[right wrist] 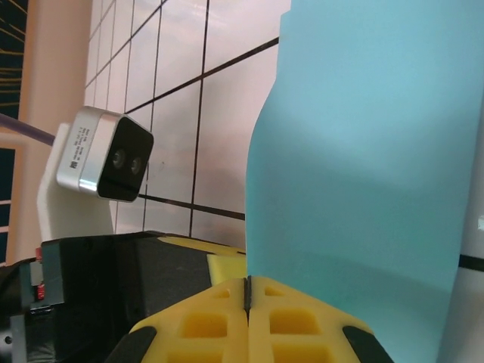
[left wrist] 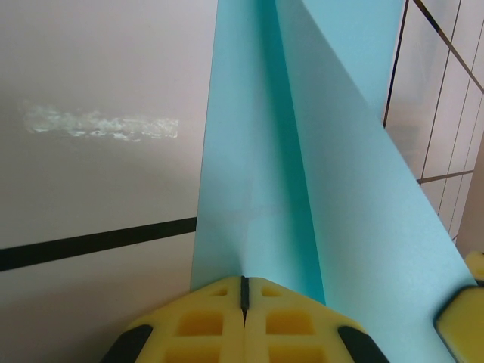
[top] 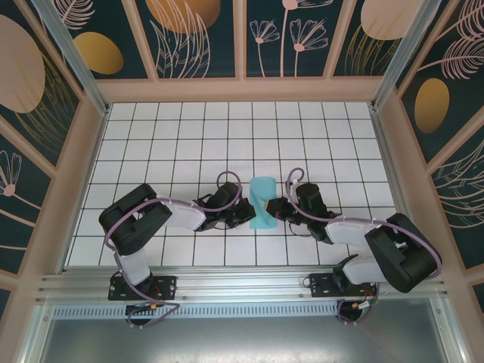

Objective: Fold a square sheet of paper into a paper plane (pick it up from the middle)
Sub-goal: Fold the triangle a second time at the center of the table.

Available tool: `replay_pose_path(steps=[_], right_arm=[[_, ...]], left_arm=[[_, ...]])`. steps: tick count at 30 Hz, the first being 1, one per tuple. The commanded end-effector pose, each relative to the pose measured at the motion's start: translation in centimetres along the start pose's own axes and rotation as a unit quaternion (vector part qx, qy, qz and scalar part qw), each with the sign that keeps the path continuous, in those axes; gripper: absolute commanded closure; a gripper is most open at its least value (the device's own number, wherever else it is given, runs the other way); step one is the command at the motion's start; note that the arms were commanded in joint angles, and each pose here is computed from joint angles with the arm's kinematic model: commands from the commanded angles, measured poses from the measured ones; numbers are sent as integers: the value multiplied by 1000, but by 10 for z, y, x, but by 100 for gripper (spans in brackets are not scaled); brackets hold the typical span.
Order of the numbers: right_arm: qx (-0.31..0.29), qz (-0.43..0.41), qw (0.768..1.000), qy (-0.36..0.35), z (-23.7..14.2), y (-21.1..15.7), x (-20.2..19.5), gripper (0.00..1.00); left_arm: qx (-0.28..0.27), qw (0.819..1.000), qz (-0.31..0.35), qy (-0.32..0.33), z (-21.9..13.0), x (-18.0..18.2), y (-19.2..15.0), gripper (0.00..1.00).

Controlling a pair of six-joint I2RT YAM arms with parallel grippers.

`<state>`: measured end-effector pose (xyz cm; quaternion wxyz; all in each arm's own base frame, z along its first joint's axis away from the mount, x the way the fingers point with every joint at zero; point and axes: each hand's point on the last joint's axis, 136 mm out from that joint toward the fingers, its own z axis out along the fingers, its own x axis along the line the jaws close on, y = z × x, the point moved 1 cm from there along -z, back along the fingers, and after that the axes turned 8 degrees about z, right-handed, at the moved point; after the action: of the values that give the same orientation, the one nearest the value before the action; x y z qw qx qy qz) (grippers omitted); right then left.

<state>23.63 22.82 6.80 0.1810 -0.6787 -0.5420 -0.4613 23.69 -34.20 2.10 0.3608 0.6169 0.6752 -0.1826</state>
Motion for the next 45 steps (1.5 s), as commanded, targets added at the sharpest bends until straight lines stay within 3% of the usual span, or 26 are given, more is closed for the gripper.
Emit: replay_pose_path(steps=[1, 8, 34, 45], right_arm=[[38, -44, 998, 8, 3, -4, 3, 98], [72, -65, 995, 27, 4, -2, 0, 98], [118, -107, 987, -15, 7, 20, -27, 94], [153, -132, 979, 15, 13, 24, -18, 92]], left_arm=[[12, 998, 5, 59, 7, 30, -8, 95], [15, 998, 9, 68, 9, 32, -8, 95], [19, 997, 13, 76, 11, 34, -8, 95], [20, 997, 17, 79, 10, 33, -7, 95]])
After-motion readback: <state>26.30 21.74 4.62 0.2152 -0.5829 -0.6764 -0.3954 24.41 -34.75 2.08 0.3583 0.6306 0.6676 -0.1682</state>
